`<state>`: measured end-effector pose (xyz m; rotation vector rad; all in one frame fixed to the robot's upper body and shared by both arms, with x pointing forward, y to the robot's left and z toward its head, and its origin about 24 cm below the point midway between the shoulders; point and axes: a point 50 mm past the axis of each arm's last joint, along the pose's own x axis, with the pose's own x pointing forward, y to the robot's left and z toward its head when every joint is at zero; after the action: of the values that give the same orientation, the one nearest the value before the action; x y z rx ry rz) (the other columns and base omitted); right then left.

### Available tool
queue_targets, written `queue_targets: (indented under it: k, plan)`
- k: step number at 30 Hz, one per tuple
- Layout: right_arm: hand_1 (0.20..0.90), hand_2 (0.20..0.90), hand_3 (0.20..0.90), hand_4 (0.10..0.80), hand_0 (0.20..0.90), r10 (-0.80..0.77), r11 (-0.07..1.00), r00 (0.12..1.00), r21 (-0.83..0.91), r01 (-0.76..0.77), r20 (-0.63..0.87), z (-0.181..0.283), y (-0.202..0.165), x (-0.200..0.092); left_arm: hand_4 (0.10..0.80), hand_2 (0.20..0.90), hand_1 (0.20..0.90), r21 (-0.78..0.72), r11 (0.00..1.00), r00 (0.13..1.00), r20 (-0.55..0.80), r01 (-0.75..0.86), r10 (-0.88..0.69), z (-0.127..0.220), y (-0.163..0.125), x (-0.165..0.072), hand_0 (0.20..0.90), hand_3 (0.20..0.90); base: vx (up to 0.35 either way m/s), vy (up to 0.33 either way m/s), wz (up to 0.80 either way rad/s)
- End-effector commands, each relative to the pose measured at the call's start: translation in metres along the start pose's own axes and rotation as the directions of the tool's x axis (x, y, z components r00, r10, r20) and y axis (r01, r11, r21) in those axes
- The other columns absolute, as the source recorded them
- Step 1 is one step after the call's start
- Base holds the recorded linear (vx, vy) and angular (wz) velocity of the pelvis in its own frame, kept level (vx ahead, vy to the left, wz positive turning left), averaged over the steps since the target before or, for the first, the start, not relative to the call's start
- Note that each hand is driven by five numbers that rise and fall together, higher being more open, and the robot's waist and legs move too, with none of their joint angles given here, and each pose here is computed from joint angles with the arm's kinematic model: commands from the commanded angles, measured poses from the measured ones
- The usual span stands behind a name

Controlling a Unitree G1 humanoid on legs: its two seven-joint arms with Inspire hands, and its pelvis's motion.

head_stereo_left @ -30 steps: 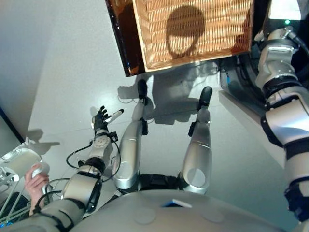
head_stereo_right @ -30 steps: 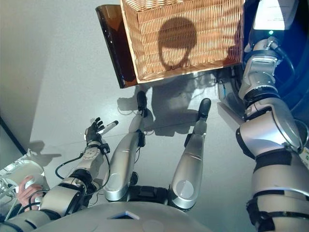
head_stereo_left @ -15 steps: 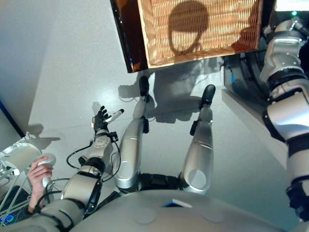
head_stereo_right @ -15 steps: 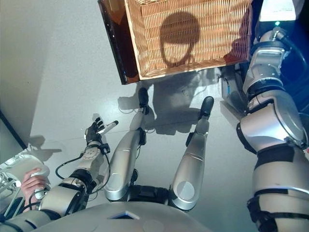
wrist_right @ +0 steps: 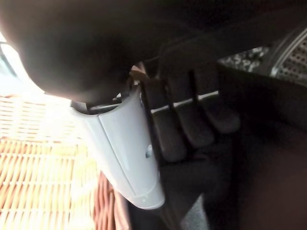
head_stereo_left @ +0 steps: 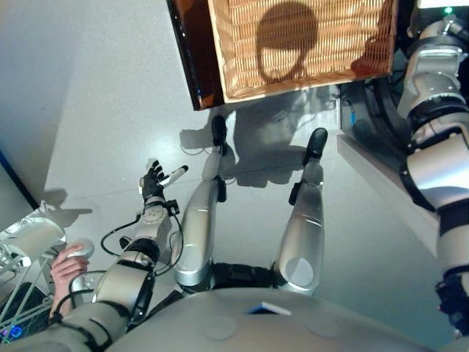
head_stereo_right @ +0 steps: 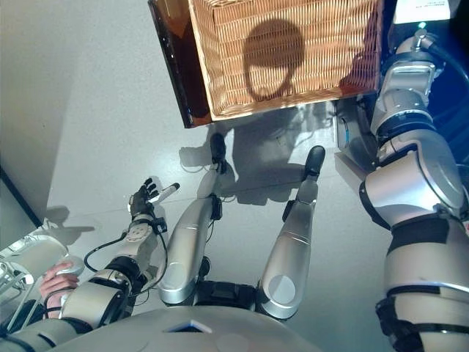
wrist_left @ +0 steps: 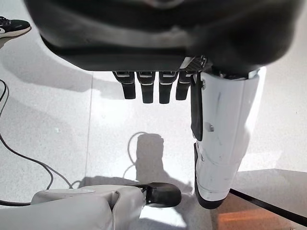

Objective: Pick up the clothes and place them into the washing machine

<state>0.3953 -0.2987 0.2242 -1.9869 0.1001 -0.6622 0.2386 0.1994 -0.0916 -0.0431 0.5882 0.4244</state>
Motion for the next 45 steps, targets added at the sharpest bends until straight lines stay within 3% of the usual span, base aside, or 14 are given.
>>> queue_targets:
  k: [1,5,8,11,16,18,19,21,22,23,26,35,37,45]
  plan:
    - [0.2,0.2,0.2,0.3,0.2,0.008,0.968,0.956,0.24,0.066,-0.294,-0.048,-0.011,0.008,0.8,0.9,0.9,0.031,0.993,0.992,-0.063,-0.112,0.113,-0.022,0.033,-0.004,0.9,0.9,0.0,0.0,0.0]
    - [0.2,0.2,0.2,0.3,0.2,0.096,0.845,0.919,0.519,0.128,-0.382,-0.051,0.001,0.004,0.8,0.9,0.9,0.05,0.993,0.991,-0.076,-0.108,0.111,-0.024,0.034,-0.004,0.9,0.9,0.0,0.0,0.0]
    - [0.2,0.2,0.2,0.3,0.2,0.198,0.583,0.873,0.77,0.26,-0.445,-0.052,0.003,0.003,0.8,0.9,0.9,0.049,0.991,0.988,-0.088,-0.126,0.13,-0.026,0.038,-0.004,0.9,0.9,0.0,0.0,0.0]
    - [0.2,0.2,0.2,0.3,0.2,0.269,0.327,0.834,0.86,0.391,-0.482,-0.057,-0.002,0.006,0.8,0.9,0.9,0.048,0.988,0.983,-0.105,-0.148,0.153,-0.028,0.043,-0.003,0.9,0.9,0.005,0.007,-0.01]
    - [0.2,0.2,0.2,0.3,0.2,0.316,0.146,0.789,0.848,0.509,-0.527,-0.073,-0.009,0.009,0.8,0.9,0.9,0.057,0.985,0.98,-0.109,-0.16,0.166,-0.028,0.048,-0.003,0.9,0.9,0.006,0.008,-0.04]
    - [0.2,0.2,0.2,0.3,0.2,0.369,0.011,0.759,0.819,0.573,-0.537,-0.079,-0.011,0.01,0.8,0.9,0.9,0.053,0.985,0.979,-0.114,-0.165,0.17,-0.028,0.049,-0.003,0.9,0.9,0.019,0.008,-0.01]
    - [0.2,0.2,0.2,0.3,0.2,0.438,-0.144,0.73,0.76,0.633,-0.525,-0.083,-0.01,0.009,0.8,0.9,0.9,0.052,0.985,0.978,-0.121,-0.166,0.171,-0.029,0.049,-0.003,0.9,0.9,0.0,0.0,0.0]
    - [0.2,0.2,0.2,0.3,0.2,0.473,-0.224,0.718,0.718,0.659,-0.511,-0.085,-0.008,0.009,0.8,0.9,0.9,0.053,0.984,0.977,-0.125,-0.169,0.174,-0.029,0.05,-0.002,0.9,0.9,0.0,0.0,0.0]
    - [0.2,0.2,0.2,0.3,0.2,0.516,-0.366,0.707,0.622,0.692,-0.483,-0.087,-0.009,0.009,0.8,0.9,0.9,0.046,0.984,0.974,-0.139,-0.172,0.177,-0.031,0.052,-0.003,0.9,0.9,0.0,0.0,0.0]
    - [0.2,0.2,0.2,0.3,0.2,0.518,-0.369,0.707,0.619,0.693,-0.481,-0.087,-0.008,0.009,0.8,0.9,0.9,0.047,0.984,0.974,-0.138,-0.173,0.178,-0.03,0.053,-0.002,0.9,0.9,0.0,0.0,0.0]
    - [0.2,0.2,0.2,0.3,0.2,0.543,-0.568,0.716,0.436,0.698,-0.439,-0.087,-0.006,0.007,0.8,0.9,0.9,0.032,0.984,0.97,-0.166,-0.174,0.177,-0.035,0.053,-0.004,0.9,0.9,0.0,0.0,0.0]
    - [0.2,0.2,0.2,0.3,0.2,0.606,-0.704,0.661,0.089,0.704,-0.443,-0.1,0.034,-0.018,0.8,0.9,0.9,-0.003,0.98,0.953,-0.231,-0.2,0.194,-0.049,0.059,-0.009,0.9,0.9,0.005,0.002,0.0]
    - [0.2,0.2,0.2,0.3,0.2,0.654,-0.69,0.611,-0.021,0.723,-0.446,-0.105,0.051,-0.03,0.8,0.9,0.9,-0.014,0.978,0.948,-0.248,-0.208,0.198,-0.05,0.058,-0.009,0.9,0.9,0.025,-0.003,0.04]
    - [0.2,0.2,0.2,0.3,0.2,0.691,-0.657,0.551,-0.088,0.749,-0.468,-0.12,0.07,-0.046,0.8,0.9,0.9,-0.029,0.971,0.94,-0.261,-0.236,0.22,-0.049,0.063,-0.007,0.9,0.9,0.005,0.001,0.0]
